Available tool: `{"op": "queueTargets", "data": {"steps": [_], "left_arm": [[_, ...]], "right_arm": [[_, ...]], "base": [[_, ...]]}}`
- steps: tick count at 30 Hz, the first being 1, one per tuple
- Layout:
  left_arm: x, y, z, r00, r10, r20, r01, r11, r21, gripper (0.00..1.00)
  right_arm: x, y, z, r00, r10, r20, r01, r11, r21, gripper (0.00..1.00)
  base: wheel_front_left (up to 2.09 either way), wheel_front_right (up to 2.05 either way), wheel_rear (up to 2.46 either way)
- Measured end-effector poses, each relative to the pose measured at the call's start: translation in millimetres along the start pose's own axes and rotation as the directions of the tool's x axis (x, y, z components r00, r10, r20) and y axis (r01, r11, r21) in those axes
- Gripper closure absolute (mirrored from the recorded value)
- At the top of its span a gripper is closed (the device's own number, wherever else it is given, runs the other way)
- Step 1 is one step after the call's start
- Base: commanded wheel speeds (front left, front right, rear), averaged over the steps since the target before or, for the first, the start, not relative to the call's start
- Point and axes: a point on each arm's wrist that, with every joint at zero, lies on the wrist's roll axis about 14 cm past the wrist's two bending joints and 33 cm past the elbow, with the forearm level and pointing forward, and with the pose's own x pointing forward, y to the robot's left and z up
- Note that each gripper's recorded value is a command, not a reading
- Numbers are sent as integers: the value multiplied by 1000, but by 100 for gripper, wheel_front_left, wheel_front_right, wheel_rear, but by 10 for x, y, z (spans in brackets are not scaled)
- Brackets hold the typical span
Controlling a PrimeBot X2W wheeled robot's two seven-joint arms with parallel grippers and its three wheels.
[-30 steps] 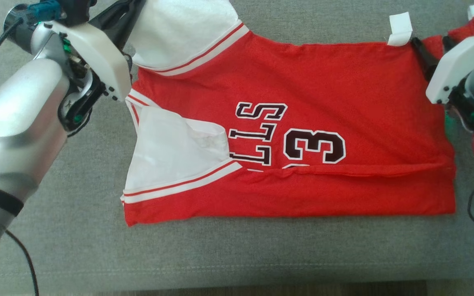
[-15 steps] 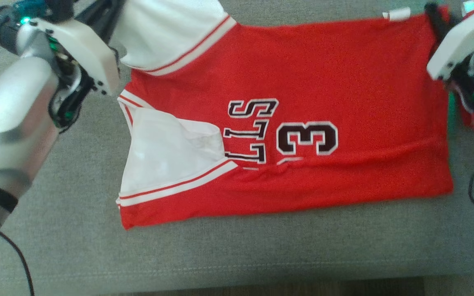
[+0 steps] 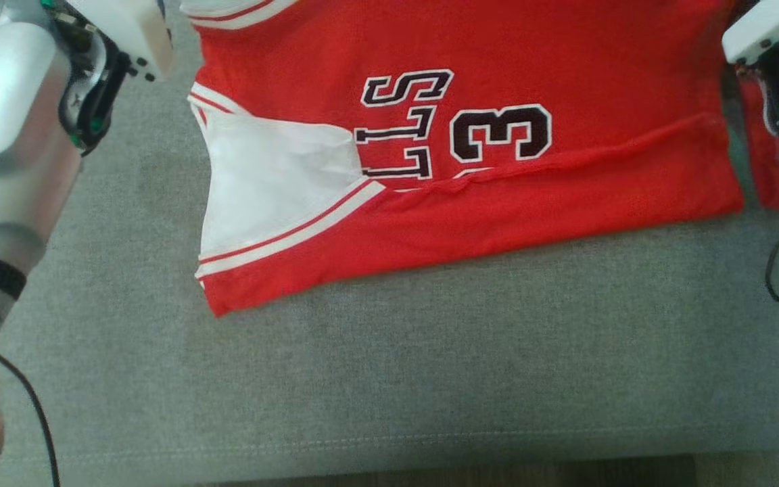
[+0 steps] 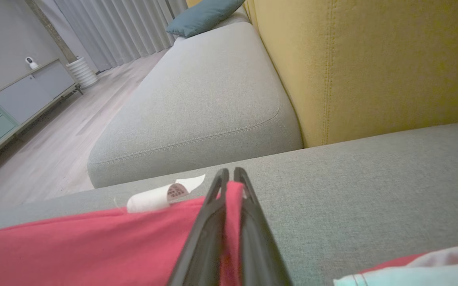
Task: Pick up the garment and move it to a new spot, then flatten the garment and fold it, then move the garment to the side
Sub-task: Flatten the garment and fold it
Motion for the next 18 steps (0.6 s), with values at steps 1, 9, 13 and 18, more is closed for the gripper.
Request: {"op": "queueTargets", "data": {"steps": [1, 9, 13, 18], "left_arm": [[-3, -11, 7, 1000, -1, 0, 1, 1000, 0, 100], [-147, -137, 126, 999, -34, 36, 34, 999, 6, 100], [-374, -234, 6, 998, -54, 20, 54, 999, -4, 100], [-671, -334, -73, 997, -79, 10, 79, 997, -9, 100]], "right_arm": [[-10, 1, -9, 1000, -1, -1, 1, 1000, -4, 100], [-154, 18, -21, 1000, 4, 16, -5, 999, 51, 100], [-322, 44, -192, 999, 24, -26, -22, 997, 68, 100], [-552, -2, -384, 995, 31, -96, -23, 996, 82, 100]], "base": [[0, 0, 0], [0, 0, 0], [0, 0, 0], [0, 0, 0]]}}
